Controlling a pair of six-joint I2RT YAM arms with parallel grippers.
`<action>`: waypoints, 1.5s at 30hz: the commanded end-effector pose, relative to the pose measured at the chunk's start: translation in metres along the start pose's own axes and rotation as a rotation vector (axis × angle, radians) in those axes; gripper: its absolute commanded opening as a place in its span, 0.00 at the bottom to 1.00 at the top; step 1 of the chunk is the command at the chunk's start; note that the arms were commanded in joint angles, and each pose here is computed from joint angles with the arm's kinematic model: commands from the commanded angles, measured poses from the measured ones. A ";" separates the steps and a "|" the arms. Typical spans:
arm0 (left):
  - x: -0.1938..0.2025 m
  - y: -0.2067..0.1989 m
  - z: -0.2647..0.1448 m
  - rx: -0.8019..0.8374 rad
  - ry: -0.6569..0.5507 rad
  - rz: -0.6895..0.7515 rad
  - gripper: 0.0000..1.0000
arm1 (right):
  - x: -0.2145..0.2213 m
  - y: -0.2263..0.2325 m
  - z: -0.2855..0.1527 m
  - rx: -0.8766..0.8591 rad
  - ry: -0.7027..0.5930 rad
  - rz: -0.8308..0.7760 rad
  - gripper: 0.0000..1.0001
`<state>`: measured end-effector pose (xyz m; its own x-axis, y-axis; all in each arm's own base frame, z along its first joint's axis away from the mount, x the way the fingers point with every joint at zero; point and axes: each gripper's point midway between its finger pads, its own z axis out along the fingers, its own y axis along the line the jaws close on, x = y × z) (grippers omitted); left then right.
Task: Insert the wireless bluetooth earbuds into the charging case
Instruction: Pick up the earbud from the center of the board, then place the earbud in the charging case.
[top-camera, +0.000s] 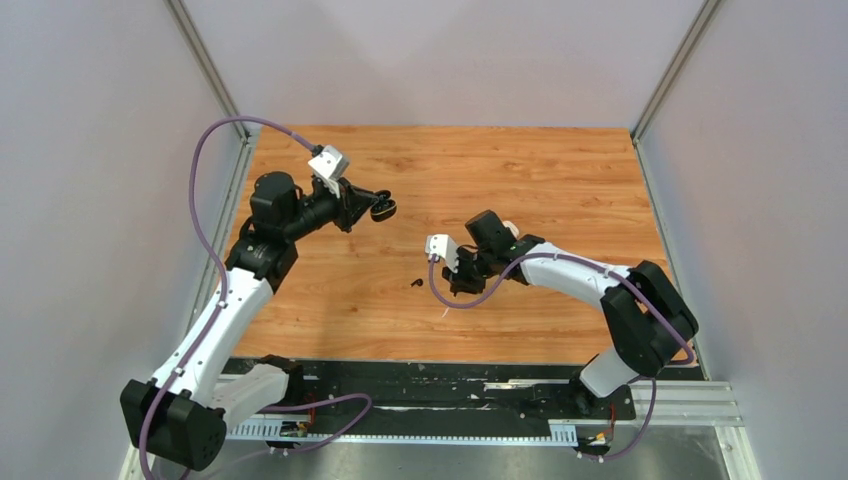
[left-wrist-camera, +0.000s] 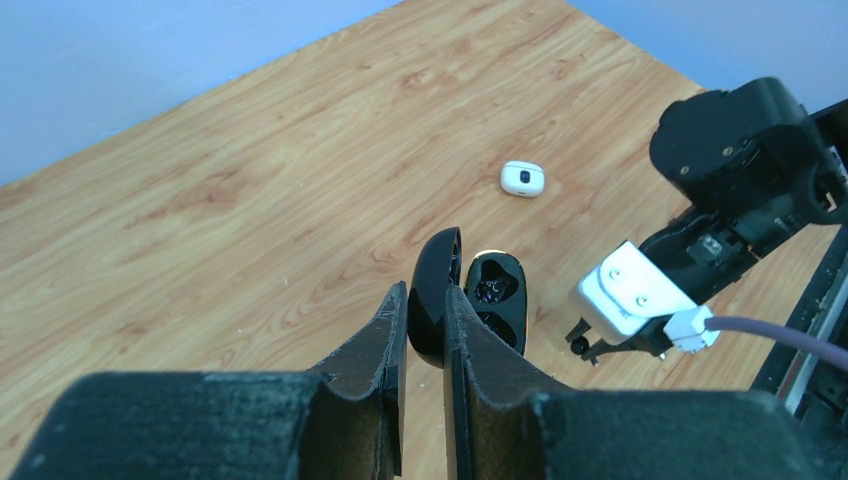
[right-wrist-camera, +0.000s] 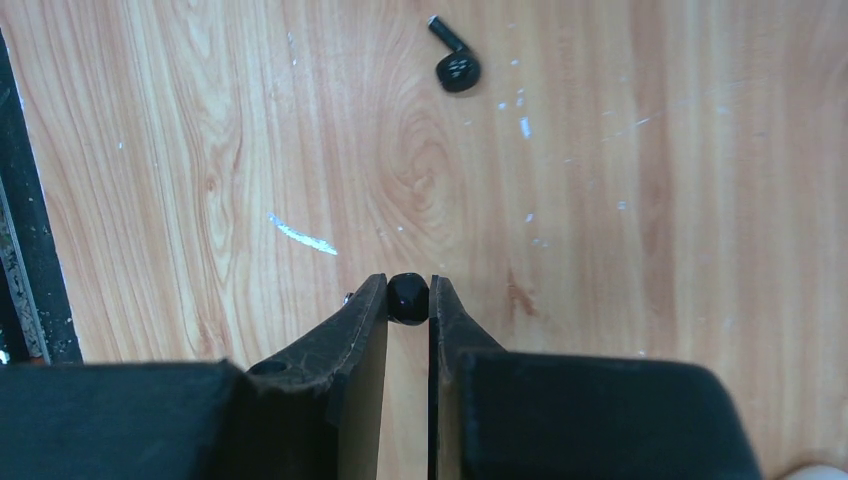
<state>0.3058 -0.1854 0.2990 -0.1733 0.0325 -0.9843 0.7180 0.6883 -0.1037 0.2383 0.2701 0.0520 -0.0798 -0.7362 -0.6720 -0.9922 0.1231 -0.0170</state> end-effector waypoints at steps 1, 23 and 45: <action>-0.021 0.002 -0.002 0.009 -0.036 0.065 0.00 | -0.031 -0.013 -0.019 0.042 -0.067 -0.040 0.00; -0.046 -0.006 0.007 0.113 -0.009 0.034 0.00 | -0.206 -0.055 -0.215 0.363 -0.517 -0.197 0.00; -0.065 -0.057 0.007 0.354 -0.054 -0.042 0.00 | -0.299 -0.024 -0.231 0.428 -0.697 -0.715 0.00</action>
<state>0.2936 -0.2287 0.3371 -0.2500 -0.0146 -0.9681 0.8731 0.4288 -0.2319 0.2616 0.3253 0.3976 0.5852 -0.2370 -0.7755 -0.7764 0.1120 -0.6202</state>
